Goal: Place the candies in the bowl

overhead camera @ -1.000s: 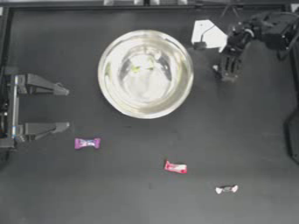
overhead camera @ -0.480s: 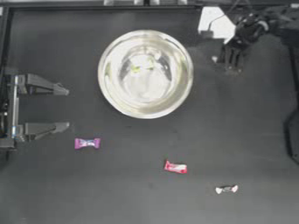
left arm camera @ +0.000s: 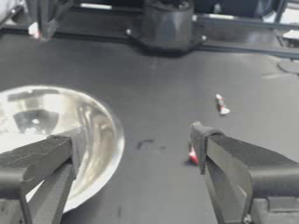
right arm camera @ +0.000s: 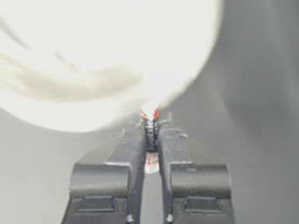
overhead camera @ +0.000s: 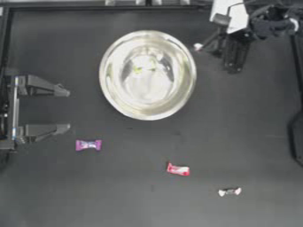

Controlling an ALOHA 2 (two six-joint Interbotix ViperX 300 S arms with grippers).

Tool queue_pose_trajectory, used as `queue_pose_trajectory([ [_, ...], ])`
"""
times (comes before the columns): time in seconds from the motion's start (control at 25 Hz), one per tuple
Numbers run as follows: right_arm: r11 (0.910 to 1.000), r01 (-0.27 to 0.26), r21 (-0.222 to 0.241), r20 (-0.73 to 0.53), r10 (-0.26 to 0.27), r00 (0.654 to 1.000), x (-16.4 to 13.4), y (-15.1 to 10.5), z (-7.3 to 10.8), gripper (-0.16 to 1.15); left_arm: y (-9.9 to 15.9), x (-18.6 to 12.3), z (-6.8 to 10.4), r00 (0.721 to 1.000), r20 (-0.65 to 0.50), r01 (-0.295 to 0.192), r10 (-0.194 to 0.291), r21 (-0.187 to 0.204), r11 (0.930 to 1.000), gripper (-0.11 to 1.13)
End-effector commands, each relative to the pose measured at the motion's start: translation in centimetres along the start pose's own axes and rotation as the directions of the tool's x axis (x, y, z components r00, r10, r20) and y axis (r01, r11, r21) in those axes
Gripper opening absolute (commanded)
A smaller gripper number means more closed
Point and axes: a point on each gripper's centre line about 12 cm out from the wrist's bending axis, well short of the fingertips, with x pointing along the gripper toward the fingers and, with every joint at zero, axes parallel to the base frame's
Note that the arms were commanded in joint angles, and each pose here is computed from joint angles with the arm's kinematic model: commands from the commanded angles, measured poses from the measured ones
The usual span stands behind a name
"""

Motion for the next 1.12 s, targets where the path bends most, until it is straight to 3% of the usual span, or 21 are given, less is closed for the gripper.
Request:
queue_pose_trajectory([
  [0.04,0.9999,-0.016,-0.003,0.104,0.016,0.994,-0.5,1.0,2.9,0.45,0.0,0.3,0.2,1.000,0.000,-0.002,0.002,0.005,1.0000,1.00],
  [0.36,0.9991,-0.029,-0.031,0.132,0.033,0.991,3.6,2.2,4.7,0.45,0.0,0.3,0.1,1.000,0.001,-0.005,0.005,0.007,1.0000,1.00],
  [0.8,0.9985,-0.027,-0.048,0.067,0.030,0.997,9.6,1.8,4.2,0.47,0.1,0.3,-0.3,1.000,-0.009,-0.007,0.007,0.005,1.0000,1.00],
  [0.92,0.9988,-0.019,-0.044,0.074,0.023,0.997,10.3,1.6,4.3,0.65,0.1,0.2,-0.5,1.000,-0.010,-0.007,0.008,0.005,1.0000,1.00],
  [1.08,0.9994,-0.018,-0.028,0.076,0.020,0.997,11.0,1.5,4.3,1.11,0.1,0.2,-0.6,1.000,-0.014,-0.008,0.008,0.005,1.0000,1.00],
  [1.12,0.9995,-0.020,-0.025,0.076,0.022,0.997,11.1,1.5,4.3,1.08,0.1,0.2,-0.6,1.000,-0.015,-0.008,0.008,0.005,1.0000,1.00],
])
